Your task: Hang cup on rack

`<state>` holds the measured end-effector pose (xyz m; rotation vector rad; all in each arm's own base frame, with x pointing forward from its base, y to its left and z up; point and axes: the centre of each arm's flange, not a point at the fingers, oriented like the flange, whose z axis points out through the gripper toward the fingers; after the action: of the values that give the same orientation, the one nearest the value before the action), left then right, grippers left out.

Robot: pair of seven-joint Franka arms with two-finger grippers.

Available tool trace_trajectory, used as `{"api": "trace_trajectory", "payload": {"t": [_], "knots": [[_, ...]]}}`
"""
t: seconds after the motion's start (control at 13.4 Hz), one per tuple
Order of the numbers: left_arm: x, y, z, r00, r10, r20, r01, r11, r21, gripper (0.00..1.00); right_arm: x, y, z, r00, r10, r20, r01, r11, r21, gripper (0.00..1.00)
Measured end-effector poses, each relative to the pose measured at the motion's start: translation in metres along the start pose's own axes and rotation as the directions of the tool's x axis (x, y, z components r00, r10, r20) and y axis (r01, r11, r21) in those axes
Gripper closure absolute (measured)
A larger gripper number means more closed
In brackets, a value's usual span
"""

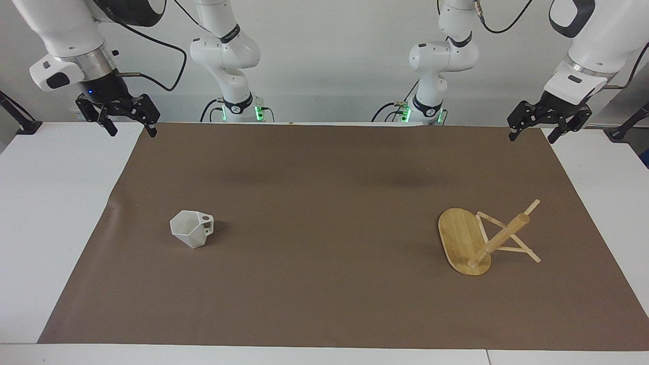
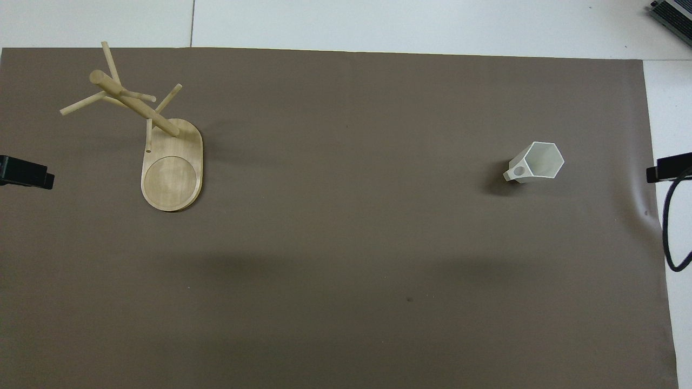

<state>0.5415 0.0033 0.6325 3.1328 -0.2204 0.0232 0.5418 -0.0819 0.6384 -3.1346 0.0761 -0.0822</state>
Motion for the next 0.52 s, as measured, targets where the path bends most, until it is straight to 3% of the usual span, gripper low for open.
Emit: {"api": "trace_trajectory", "payload": {"t": [0.52], "knots": [[0.001, 0.011, 0.000, 1.000, 0.019, 0.000, -0.019, 1.000, -0.002, 0.00, 0.000, 0.000, 0.000, 1.000, 0.000, -0.003, 0.000, 1.000, 0.000, 0.00]]}}
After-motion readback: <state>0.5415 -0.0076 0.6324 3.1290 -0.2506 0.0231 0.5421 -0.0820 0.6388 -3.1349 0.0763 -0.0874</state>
